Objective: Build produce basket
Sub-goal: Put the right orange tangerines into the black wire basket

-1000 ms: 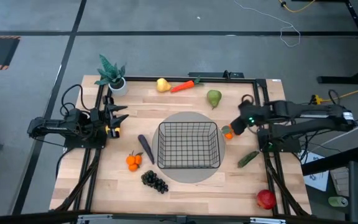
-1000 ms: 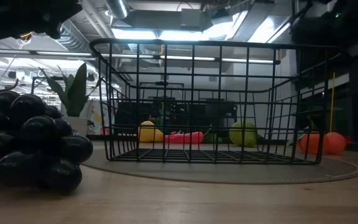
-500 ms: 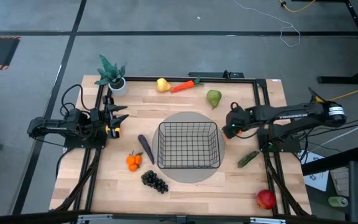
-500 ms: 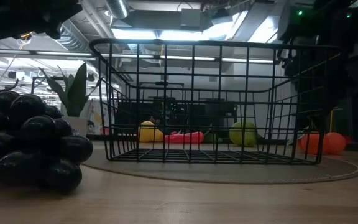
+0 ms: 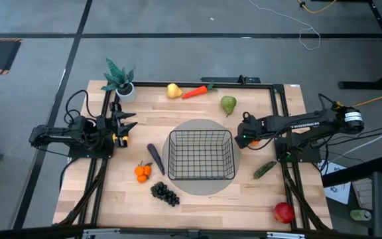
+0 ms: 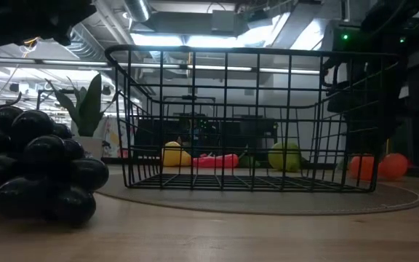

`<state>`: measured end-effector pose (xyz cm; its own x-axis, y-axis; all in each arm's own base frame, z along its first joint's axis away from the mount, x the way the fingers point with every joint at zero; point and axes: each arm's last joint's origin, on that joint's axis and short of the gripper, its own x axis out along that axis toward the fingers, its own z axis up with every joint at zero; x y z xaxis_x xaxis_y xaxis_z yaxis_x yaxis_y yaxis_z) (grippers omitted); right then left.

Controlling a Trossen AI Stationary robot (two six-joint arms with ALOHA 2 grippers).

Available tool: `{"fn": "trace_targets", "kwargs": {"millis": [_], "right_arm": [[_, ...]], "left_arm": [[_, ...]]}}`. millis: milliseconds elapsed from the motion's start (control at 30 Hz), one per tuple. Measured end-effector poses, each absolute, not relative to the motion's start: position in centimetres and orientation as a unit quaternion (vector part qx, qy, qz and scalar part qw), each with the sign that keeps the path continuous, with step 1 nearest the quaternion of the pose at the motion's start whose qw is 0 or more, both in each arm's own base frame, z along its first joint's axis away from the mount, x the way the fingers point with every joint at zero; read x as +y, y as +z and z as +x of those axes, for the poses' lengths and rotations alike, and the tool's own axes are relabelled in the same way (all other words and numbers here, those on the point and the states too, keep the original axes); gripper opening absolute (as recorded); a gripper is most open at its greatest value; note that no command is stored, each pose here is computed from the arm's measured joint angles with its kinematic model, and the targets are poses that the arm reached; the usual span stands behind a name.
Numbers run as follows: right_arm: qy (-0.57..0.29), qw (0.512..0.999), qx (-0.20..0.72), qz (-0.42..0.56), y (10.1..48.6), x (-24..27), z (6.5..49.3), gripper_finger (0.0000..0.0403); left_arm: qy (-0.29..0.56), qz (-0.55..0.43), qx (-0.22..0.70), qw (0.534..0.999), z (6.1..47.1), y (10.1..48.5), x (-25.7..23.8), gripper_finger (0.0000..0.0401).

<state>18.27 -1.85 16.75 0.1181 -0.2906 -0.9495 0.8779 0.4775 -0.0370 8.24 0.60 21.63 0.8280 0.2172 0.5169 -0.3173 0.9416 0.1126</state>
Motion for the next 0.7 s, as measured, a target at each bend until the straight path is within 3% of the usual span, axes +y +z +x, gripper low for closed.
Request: {"fn": "trace_targets", "kwargs": {"millis": [200, 400, 567, 700], "right_arm": [[-0.417, 0.694, 0.517, 0.277, 16.7, -1.8, 18.3, 0.0013], [-0.411, 0.734, 0.498, 0.21, 18.6, -2.2, 19.2, 0.0006], [-0.47, 0.775, 0.41, 0.099, 22.4, -2.9, 20.5, 0.0005], [-0.526, 0.778, 0.344, 0.004, 25.3, -3.5, 21.3, 0.0003]], "left_arm": [[0.14, 0.097, -0.257, 0.951, 8.2, 21.6, 0.6, 0.0151], [0.141, 0.097, -0.257, 0.951, 8.2, 21.6, 0.6, 0.0151], [0.14, 0.097, -0.256, 0.951, 8.3, 21.6, 0.6, 0.0151], [0.14, 0.097, -0.255, 0.952, 8.3, 21.6, 0.6, 0.0151]]}}
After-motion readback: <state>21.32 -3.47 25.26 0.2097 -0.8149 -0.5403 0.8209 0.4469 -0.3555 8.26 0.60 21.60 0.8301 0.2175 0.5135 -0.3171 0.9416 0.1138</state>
